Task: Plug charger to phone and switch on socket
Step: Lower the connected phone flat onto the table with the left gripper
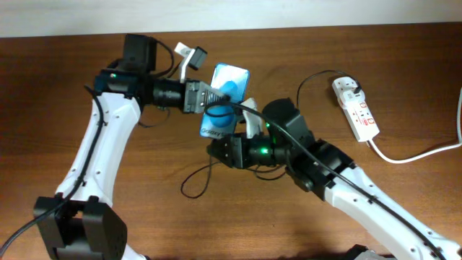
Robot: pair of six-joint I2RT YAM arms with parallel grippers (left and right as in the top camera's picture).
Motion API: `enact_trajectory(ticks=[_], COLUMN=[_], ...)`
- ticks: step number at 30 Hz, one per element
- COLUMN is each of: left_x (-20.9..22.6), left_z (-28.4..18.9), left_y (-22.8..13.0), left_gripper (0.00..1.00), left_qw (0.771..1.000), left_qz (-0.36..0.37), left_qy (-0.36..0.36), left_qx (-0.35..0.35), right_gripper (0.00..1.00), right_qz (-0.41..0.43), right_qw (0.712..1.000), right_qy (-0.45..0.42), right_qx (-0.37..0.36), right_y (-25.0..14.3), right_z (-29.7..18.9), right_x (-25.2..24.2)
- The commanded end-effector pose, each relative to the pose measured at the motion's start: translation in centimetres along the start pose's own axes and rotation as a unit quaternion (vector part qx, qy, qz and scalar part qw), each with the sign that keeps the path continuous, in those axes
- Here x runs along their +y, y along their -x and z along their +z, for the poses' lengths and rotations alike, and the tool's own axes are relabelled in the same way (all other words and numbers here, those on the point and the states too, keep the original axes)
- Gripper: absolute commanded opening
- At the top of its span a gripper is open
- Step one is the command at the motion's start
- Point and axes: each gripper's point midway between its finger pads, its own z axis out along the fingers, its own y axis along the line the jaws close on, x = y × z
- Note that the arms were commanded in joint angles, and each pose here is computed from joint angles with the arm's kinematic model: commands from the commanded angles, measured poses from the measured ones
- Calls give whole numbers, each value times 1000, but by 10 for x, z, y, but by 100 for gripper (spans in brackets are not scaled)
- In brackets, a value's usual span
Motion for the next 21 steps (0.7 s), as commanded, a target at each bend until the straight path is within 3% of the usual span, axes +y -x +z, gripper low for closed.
enact_trajectory(ticks=[1,3,7,11,15,21], left_x=[-21,-24,-25,0,39,102], left_z=[2,5,31,45,43,63], left_y=[12,19,24,28,15,-15], left_gripper=[0,0,0,0,0,0], left_qw=[983,968,953,965,964,949], left_qz=[-179,-248,-304,-243,-198,-235], left_qy=[-37,-42,-8,83,170,212], left_qx=[-8,-10,-15,-52,-44,4], right_gripper=[49,59,61,70,75,79], right_qz=[-14,-15,-12,-34,-22,2], right_qw=[998,997,995,993,992,983], right_qy=[-43,-45,-67,-45,-73,-149], right_qx=[-54,-53,-66,-99,-100,-103], right_y=[15,1,-35,-63,-79,-78], right_z=[-35,-61,-120,-168,-181,-182], right_x=[1,11,21,39,27,-4])
